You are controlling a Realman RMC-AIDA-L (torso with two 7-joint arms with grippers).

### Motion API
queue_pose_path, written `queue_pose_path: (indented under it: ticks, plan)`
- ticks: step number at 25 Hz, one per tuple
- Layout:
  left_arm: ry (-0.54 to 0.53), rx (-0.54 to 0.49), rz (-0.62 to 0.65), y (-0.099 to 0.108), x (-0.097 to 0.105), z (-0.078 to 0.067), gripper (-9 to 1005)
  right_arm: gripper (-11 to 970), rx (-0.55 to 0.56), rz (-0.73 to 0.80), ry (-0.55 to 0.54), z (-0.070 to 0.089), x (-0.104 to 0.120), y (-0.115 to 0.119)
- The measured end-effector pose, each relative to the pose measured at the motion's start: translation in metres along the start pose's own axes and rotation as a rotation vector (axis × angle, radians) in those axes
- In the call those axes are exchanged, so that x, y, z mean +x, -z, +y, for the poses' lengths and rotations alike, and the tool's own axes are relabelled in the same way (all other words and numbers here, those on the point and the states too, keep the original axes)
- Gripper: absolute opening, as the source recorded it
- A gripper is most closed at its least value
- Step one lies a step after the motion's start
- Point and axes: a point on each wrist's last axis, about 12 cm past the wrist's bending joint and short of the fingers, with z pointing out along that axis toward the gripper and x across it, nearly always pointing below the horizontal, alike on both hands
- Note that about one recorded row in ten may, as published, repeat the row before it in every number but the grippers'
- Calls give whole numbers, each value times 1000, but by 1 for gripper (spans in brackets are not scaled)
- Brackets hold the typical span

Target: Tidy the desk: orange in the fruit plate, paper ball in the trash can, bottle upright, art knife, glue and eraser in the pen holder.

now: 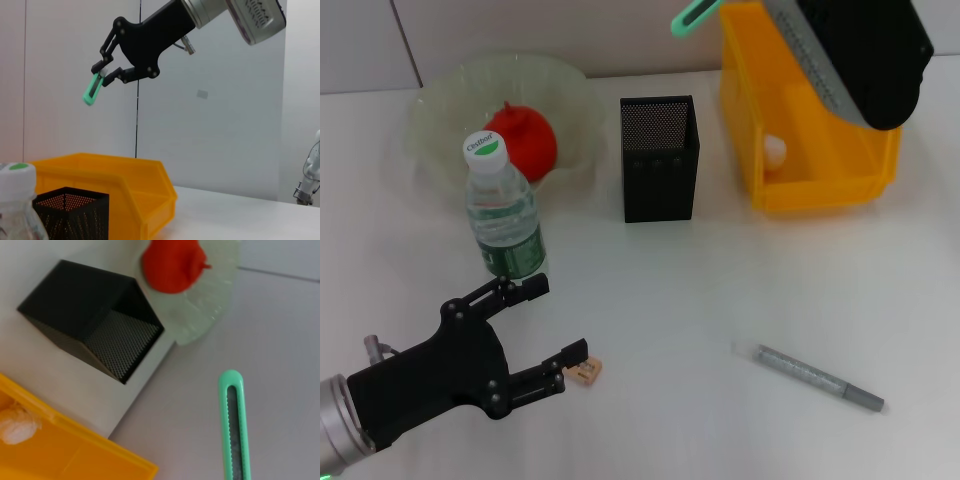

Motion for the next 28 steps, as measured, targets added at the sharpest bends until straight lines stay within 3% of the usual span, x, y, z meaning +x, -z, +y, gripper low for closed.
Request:
queue_pose_path:
  ticks: [7, 20, 28]
  plan:
    - [-2, -3, 5, 0, 0, 1, 811, 196, 26, -2, 100, 1, -3, -7]
    - [-1, -8, 13, -3, 2, 0, 811, 205, 33, -10, 243, 16, -11, -23]
    - [-3, -13, 6, -3, 1, 2, 811, 210, 42, -11, 329, 23, -17, -43]
